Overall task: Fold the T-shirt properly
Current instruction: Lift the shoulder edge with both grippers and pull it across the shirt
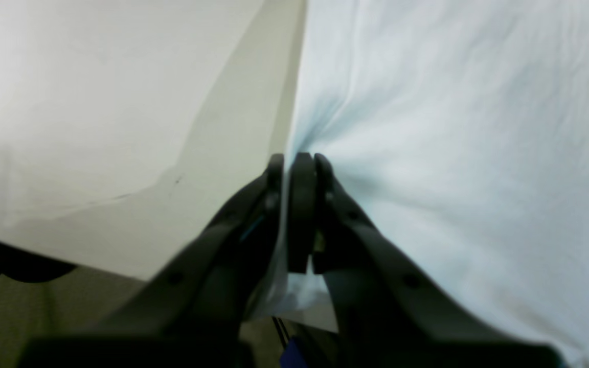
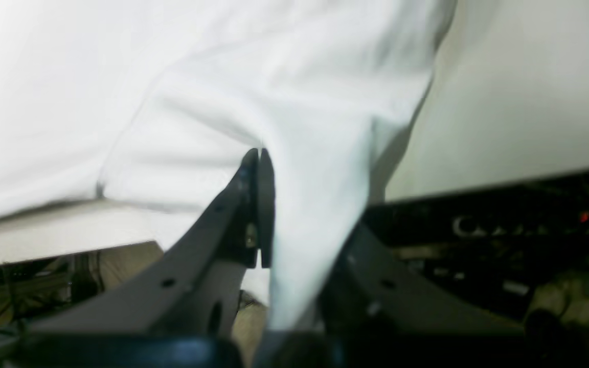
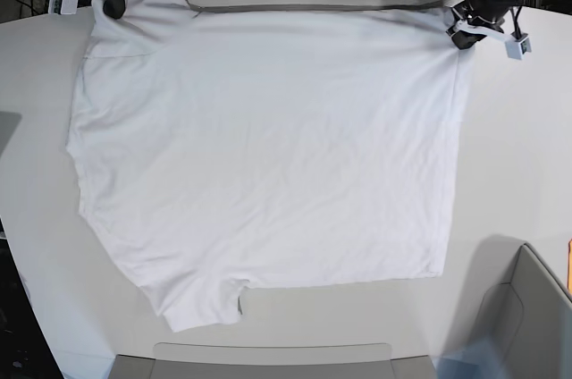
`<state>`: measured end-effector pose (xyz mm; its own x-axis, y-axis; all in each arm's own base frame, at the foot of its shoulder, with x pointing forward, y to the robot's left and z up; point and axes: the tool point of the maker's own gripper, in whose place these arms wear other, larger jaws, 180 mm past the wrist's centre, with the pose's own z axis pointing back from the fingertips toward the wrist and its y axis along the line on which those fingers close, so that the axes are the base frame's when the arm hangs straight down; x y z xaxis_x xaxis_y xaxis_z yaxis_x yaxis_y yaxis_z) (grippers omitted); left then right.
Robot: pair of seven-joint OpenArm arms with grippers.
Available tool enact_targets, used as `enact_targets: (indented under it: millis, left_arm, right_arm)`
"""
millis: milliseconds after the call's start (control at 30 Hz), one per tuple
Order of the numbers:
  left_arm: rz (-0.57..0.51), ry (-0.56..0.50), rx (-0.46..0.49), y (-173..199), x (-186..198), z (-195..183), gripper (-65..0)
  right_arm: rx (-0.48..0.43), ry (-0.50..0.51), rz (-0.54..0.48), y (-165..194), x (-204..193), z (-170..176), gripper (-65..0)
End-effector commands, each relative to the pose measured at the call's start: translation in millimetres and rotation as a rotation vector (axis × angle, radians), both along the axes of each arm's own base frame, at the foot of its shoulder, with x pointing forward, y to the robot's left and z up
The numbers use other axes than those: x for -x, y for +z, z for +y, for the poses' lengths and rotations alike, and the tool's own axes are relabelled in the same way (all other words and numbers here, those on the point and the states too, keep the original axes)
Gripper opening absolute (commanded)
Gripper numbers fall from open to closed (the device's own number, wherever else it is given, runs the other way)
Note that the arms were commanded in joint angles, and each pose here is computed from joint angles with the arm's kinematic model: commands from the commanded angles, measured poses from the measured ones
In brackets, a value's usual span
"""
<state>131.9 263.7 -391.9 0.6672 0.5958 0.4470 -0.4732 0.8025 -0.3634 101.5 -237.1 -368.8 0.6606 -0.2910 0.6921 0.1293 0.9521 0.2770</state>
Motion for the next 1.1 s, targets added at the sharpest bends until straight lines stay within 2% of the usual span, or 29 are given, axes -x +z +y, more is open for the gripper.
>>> enact_targets:
  millis: [0,133,400,533,767,967,1067]
  left_arm:
    - [-0.039,0.01,-0.043,12.1,-6.8,11.0,-65.0]
    - [-0.078,0.006,-0.041,18.0,-21.7,9.5,-65.0]
    - [-0.139,-0.04,0.025,37.4,-73.3,-4.4,-65.0]
    - [-0.204,-0.042,0.033,51.7,-101.0,-5.4,-65.0]
    - [-0.179,0.025,0.097,27.8,-122.4,6.9,-65.0]
    - [-0.197,0.063,0.138,23.8,-148.9,14.0,-65.0]
    - [-0.205,0.059,0.095,28.2,-162.3,18.6,-65.0]
  right_arm:
    - [0.011,-0.002,-0.05,14.7,-7.7,-1.7,-65.0]
    - [0.019,0.024,-0.112,30.3,-28.1,4.6,-65.0]
    - [0.049,0.079,-0.077,35.2,-80.1,-0.2,-65.0]
    - [0.159,0.112,-0.08,39.3,-108.4,-5.4,-65.0]
    - [0.297,0.184,-0.102,44.2,-156.2,2.9,-65.0]
    - [0.337,0.232,-0.104,34.1,-192.0,16.3,-65.0]
    - [0.345,0.25,-0.101,29.2,-207.8,20.3,-65.0]
